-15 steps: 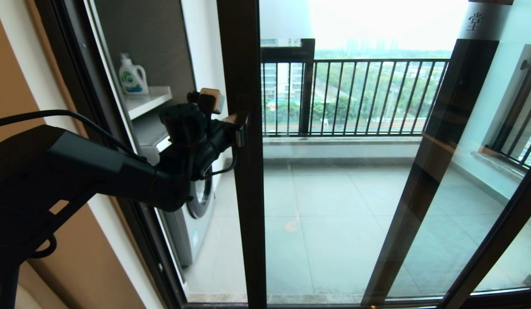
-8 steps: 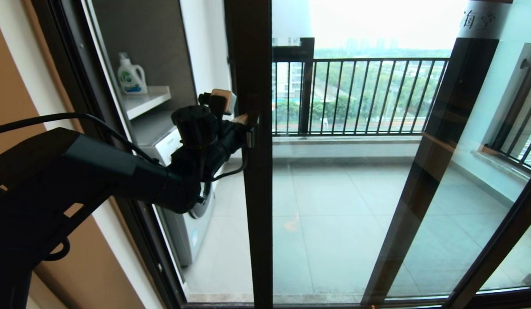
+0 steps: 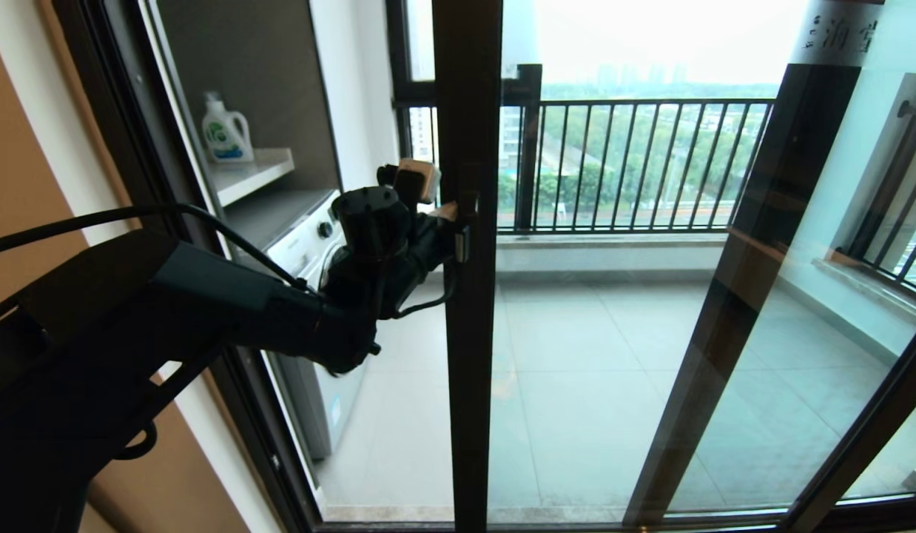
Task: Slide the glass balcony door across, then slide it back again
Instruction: Open the slid door
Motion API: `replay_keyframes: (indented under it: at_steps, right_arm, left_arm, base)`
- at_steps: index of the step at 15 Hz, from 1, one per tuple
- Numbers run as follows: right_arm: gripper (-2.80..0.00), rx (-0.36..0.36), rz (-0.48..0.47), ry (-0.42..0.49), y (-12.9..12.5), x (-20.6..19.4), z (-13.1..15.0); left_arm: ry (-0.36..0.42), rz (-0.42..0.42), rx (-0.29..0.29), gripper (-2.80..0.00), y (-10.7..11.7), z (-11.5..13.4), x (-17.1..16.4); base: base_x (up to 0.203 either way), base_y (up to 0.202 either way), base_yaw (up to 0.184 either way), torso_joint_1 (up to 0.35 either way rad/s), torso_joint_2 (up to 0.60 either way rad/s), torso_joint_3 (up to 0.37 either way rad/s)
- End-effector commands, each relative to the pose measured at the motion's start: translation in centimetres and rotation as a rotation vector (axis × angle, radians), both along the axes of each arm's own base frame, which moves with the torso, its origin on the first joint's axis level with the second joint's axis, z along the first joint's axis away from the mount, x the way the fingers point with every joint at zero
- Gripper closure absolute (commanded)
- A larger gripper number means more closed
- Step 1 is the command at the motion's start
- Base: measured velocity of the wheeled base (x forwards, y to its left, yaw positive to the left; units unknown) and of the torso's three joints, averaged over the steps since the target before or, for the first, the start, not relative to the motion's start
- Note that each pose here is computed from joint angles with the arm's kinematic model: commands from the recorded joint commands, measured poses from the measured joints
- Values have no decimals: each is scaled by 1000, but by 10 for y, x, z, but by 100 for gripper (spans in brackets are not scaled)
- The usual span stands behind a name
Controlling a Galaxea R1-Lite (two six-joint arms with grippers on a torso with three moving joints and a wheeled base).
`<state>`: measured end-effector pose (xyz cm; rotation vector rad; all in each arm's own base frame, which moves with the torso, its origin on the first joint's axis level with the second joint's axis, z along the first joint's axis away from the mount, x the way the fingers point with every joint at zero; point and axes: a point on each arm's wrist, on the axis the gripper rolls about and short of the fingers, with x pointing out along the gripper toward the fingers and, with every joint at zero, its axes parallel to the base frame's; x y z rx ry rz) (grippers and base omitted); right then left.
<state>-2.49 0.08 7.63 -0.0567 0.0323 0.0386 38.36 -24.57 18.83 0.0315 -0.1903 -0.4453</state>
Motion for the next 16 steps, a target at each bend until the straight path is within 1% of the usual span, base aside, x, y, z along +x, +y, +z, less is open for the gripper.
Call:
replay_keyframes:
  at_steps: [1, 2, 3, 6, 8, 10, 12, 13, 14, 16]
  right_arm:
    - [0, -1, 1, 0, 0, 0, 0]
    - [0, -1, 1, 2, 0, 0, 0]
    - [0, -1, 1, 2, 0, 0, 0]
    - [0, -1, 2, 0, 0, 0, 0]
    - [0, -1, 1, 0, 0, 0, 0]
    - [0, 0, 1, -1, 0, 0, 0]
    - [0, -1, 1, -1, 0, 0, 0]
    - [0, -1, 2, 1, 0, 0, 0]
    - [0, -1, 1, 1, 0, 0, 0]
    - [0, -1, 1, 2, 0, 0, 0]
  left_arm:
    - [-6, 6, -7, 0, -1, 0, 0]
    - [-4, 28, -9, 0, 5, 2, -1]
    - [-3, 57, -11, 0, 16, 7, -3]
    - [27, 107, -8, 0, 66, 16, -20]
    - [33, 96, -30, 0, 104, 26, -49]
    - [20, 50, -68, 0, 141, 44, -95]
    - [-6, -14, -132, 0, 177, 60, -148]
    - [-24, -38, -165, 0, 191, 68, -175]
    - [-42, -54, -187, 0, 202, 74, -203]
    - [-83, -75, -212, 0, 218, 84, -264]
  base:
    - [0, 0, 0, 0, 0, 0]
    - [0, 0, 0, 0, 0, 0]
    - [0, 0, 0, 0, 0, 0]
    - [0, 0, 0, 0, 0, 0]
    - [0, 0, 0, 0, 0, 0]
    - [0, 0, 0, 0, 0, 0]
    - [0, 0, 0, 0, 0, 0]
    - [0, 0, 0, 0, 0, 0]
    - [0, 0, 0, 0, 0, 0]
    - [0, 0, 0, 0, 0, 0]
